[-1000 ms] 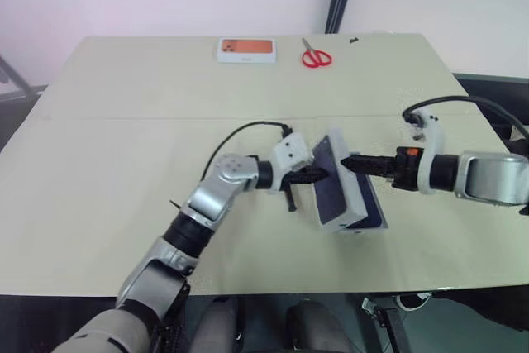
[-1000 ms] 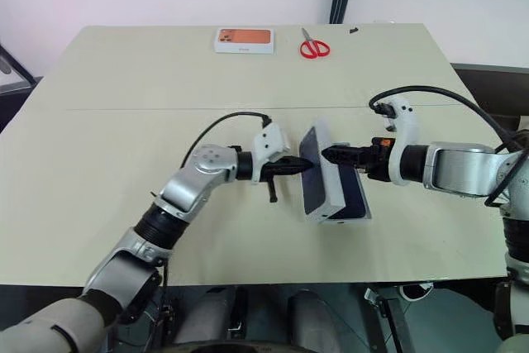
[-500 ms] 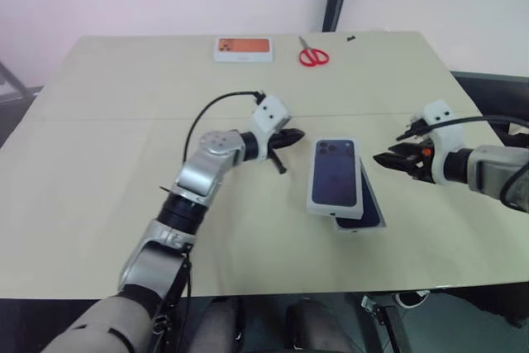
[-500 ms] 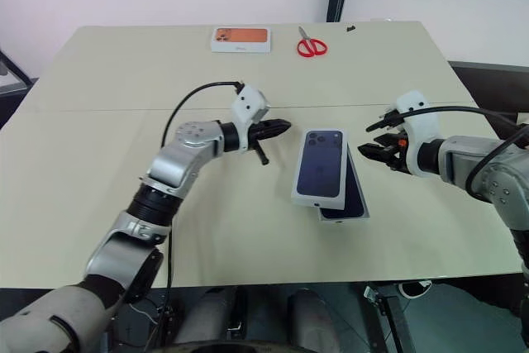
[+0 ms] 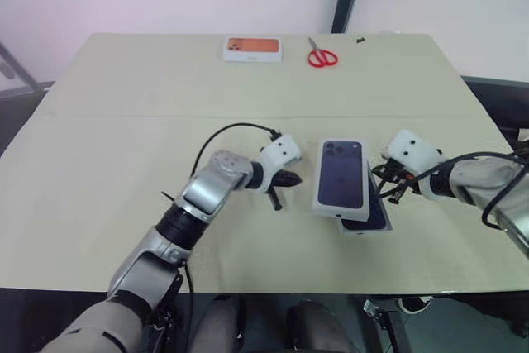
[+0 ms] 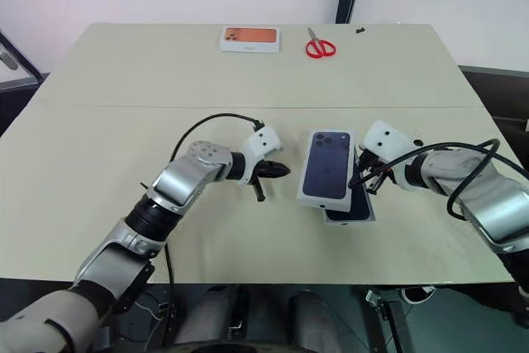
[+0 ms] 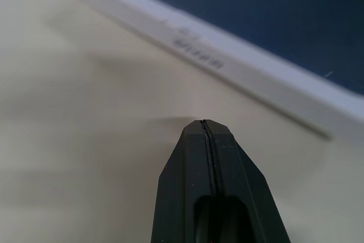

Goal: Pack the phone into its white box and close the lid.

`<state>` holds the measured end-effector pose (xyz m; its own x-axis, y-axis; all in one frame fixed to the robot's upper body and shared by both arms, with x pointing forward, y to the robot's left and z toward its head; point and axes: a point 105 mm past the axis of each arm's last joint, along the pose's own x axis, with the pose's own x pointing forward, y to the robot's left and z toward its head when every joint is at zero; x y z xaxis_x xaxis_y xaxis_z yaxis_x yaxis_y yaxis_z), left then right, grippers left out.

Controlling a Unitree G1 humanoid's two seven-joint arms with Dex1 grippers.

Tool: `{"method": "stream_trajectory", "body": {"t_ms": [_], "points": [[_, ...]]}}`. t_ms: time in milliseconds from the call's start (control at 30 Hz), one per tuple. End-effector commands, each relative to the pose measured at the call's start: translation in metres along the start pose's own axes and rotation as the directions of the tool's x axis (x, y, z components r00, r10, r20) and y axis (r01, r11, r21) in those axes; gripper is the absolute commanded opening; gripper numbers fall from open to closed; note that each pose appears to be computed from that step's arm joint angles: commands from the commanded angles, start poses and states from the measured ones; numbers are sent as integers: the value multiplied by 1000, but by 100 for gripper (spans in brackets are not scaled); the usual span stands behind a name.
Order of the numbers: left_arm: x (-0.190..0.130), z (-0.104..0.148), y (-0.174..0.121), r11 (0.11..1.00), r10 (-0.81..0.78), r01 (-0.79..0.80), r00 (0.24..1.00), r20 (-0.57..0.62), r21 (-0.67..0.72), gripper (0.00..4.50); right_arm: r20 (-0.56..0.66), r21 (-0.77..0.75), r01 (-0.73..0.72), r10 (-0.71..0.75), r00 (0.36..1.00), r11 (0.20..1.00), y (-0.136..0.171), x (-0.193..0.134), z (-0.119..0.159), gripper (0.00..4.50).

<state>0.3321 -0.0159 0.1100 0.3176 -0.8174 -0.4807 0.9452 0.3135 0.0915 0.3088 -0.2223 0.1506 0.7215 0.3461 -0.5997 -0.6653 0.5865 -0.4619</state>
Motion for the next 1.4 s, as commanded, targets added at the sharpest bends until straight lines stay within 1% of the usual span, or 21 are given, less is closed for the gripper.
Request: {"method": "stream_trajectory", "body": {"t_ms": [33, 100, 267, 367, 567, 700, 833, 1167, 1300, 1400], "points": [[10, 14, -18, 998, -60, 59, 997, 52, 9, 0, 49, -63, 14, -11, 999, 998, 1, -2, 12, 6], [15, 22, -23, 997, -78, 79, 994, 78, -2, 0, 51, -72, 2, 2, 999, 997, 4, -2, 12, 6], [21, 39, -39, 989, -147, 142, 981, 130, 44, 0, 58, -92, -24, 29, 998, 996, 8, -9, 11, 6], [22, 45, -50, 980, -194, 185, 970, 145, 73, 0, 57, -97, -52, 58, 997, 994, 13, -14, 10, 6], [24, 47, -61, 970, -238, 226, 959, 152, 92, 0, 20, -98, -103, 106, 994, 990, 25, -23, 0, 6], [23, 49, -67, 962, -267, 252, 950, 160, 108, 0, -17, -100, -104, 103, 995, 989, 26, -25, -10, 6], [22, 50, -68, 960, -270, 253, 950, 160, 117, 0, -48, -104, -112, 107, 993, 988, 27, -25, -18, 6], [22, 51, -71, 957, -279, 262, 947, 155, 123, 0, -79, -103, -113, 105, 991, 988, 29, -24, -27, 6], [21, 48, -70, 957, -281, 266, 950, 137, 117, 0, -81, -102, -110, 102, 991, 989, 29, -23, -28, 6], [22, 40, -66, 960, -266, 254, 959, 100, 114, 0, -84, -102, -117, 108, 991, 988, 31, -23, -28, 6]]}}
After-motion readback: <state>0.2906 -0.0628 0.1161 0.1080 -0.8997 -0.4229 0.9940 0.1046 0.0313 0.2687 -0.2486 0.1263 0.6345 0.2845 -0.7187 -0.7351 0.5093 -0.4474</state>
